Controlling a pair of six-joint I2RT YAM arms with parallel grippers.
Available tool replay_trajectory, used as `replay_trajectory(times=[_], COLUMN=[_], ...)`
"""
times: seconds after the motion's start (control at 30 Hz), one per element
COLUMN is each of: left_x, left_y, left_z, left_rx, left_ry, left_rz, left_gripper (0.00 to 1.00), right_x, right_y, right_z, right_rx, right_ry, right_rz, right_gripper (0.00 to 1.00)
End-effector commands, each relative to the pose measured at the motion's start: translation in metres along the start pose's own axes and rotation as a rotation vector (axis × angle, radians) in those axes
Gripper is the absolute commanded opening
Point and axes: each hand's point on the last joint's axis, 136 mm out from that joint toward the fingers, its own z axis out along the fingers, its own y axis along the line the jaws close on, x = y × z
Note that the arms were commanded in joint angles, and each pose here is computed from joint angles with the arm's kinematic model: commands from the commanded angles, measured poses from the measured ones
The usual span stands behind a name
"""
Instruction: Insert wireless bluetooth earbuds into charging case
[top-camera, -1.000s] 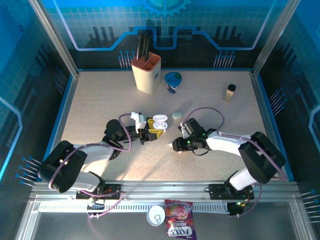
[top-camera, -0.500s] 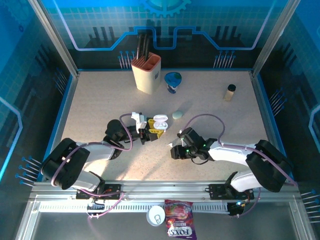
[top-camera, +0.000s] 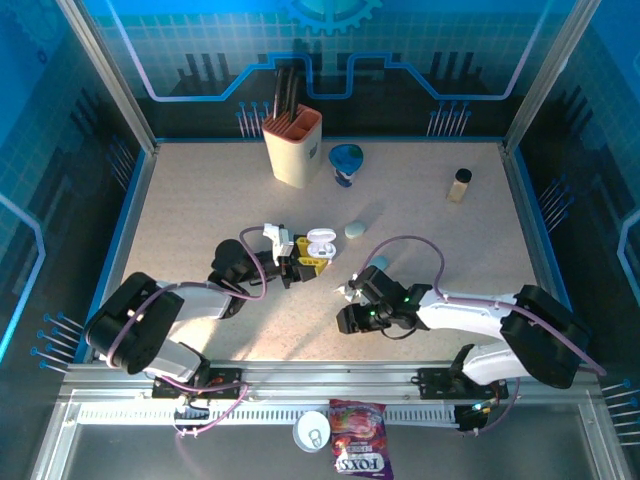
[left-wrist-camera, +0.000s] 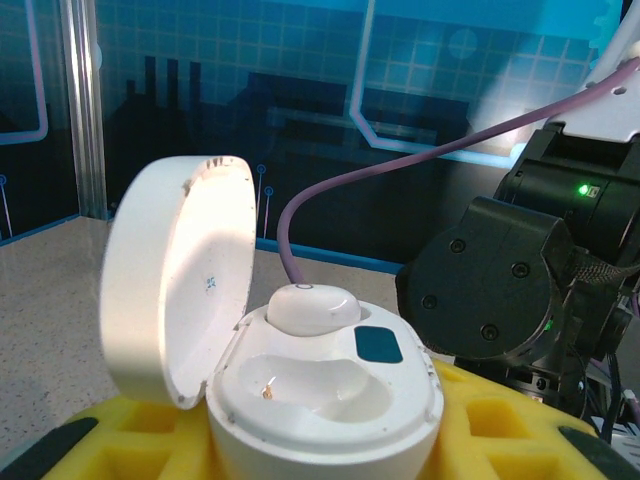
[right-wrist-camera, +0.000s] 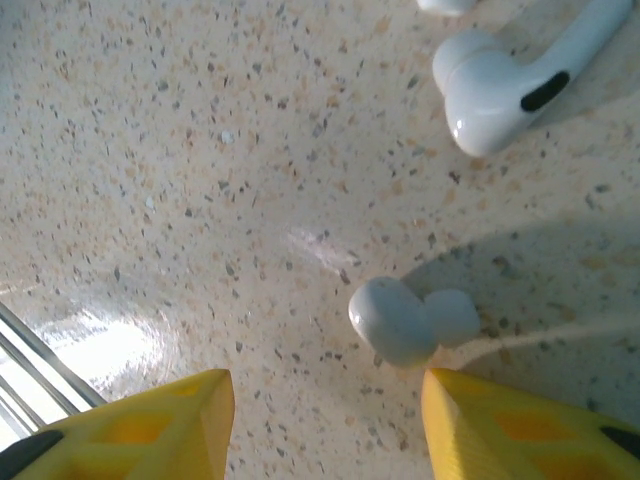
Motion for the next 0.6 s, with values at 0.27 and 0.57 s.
replay_trajectory(times=[0.27, 0.57], left_x=[-0.013, -0.034], left_y=[0.043, 0.095], left_z=[-0.042, -0.099], left_rx=[-0.232, -0.534], left_ry=[-0.062, -0.134], left_rz=[0.049, 0.079], left_gripper=[0.19, 0.18], right_x=[-0.027, -0.014], right_y=[-0.012, -0.008], right_z=[-0.049, -0.044], right_rx=[0.373, 0.651], right_ry=[0.008, 0.164], right_rz=[-0.304, -0.593], right_gripper=[0.51, 0.51])
